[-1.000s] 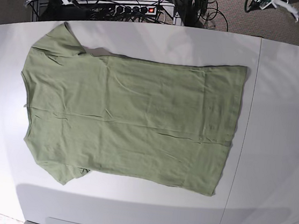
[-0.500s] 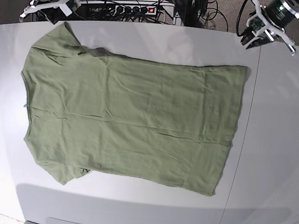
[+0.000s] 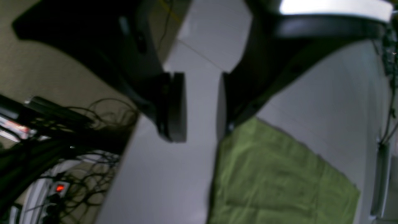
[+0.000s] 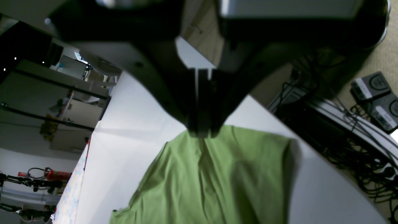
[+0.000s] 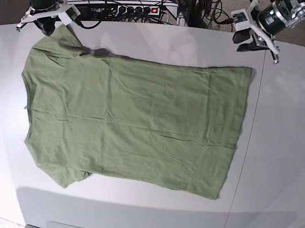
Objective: Fold the T-shirt properly
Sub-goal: 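Move the left gripper to the green shirt's hem corner and grasp it, then move the right gripper to the shoulder beside the collar and grasp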
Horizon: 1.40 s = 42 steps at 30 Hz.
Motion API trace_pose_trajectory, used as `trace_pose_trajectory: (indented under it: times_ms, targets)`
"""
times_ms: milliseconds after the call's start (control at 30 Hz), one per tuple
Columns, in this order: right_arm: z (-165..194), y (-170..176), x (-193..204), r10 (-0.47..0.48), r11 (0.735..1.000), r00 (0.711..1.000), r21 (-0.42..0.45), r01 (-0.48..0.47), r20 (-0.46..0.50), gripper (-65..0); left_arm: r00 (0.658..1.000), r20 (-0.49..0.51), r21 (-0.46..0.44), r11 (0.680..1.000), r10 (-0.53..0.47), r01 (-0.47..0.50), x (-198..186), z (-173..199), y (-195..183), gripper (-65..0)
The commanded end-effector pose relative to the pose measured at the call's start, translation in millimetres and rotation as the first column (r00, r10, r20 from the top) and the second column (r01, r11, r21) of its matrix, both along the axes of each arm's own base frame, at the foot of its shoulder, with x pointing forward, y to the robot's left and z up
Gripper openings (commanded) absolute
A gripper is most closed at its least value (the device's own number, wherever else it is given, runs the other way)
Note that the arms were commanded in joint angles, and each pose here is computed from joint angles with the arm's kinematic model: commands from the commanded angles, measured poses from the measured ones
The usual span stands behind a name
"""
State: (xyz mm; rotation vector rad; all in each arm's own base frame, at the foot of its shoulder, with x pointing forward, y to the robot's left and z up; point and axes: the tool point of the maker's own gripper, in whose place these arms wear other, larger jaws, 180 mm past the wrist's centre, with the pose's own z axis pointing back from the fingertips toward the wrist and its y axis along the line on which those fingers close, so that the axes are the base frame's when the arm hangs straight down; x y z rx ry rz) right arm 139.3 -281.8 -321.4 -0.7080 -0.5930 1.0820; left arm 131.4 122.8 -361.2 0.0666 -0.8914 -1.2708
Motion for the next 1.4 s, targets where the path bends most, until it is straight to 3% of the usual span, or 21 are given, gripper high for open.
trace_pose_trajectory:
  times_ms: [0,200,400,467,500,800,1067,1367]
  targets:
    - [10,-1,6,0.015,1.000,0.999,-0.026,-0.015,0.034,-65.0,0.999,0.033,-0.013,1.000,-0.013,0.014,6,6,-3,-46.8]
    - [11,-2,6,0.018,0.999,0.999,-0.036,-0.017,0.035,-65.0,0.995,0.091,0.005,0.999,-0.032,0.031,37,-5,-7,-46.9]
    - [10,-6,5,0.000,0.999,1.000,-0.048,0.001,0.029,-65.0,0.994,0.074,0.061,0.995,-0.081,0.077,48,-25,-7,-46.9]
    - [10,-7,4,-0.006,0.999,1.000,-0.052,0.007,0.028,-54.8,0.991,0.062,0.096,0.989,-0.119,0.112,47,-34,-6,-46.9]
    - [10,-8,4,-0.010,0.998,1.000,-0.055,0.011,0.026,-52.9,0.989,0.056,0.110,0.986,-0.133,0.127,47,-39,-6,-46.9]
    - [8,-15,-4,-0.040,0.995,0.999,-0.088,0.040,0.001,-52.9,0.986,0.095,0.162,0.979,-0.138,0.121,72,-48,0,-46.9]
    - [5,-21,-26,-0.020,0.986,0.998,-0.164,0.010,-0.063,-52.9,0.983,0.116,0.165,0.979,-0.140,0.120,81,-43,0,-64.0]
    - [13,-27,-22,0.007,0.970,0.999,-0.244,-0.018,-0.043,-52.7,0.983,0.116,0.165,0.979,-0.141,0.121,80,-43,0,-65.0]
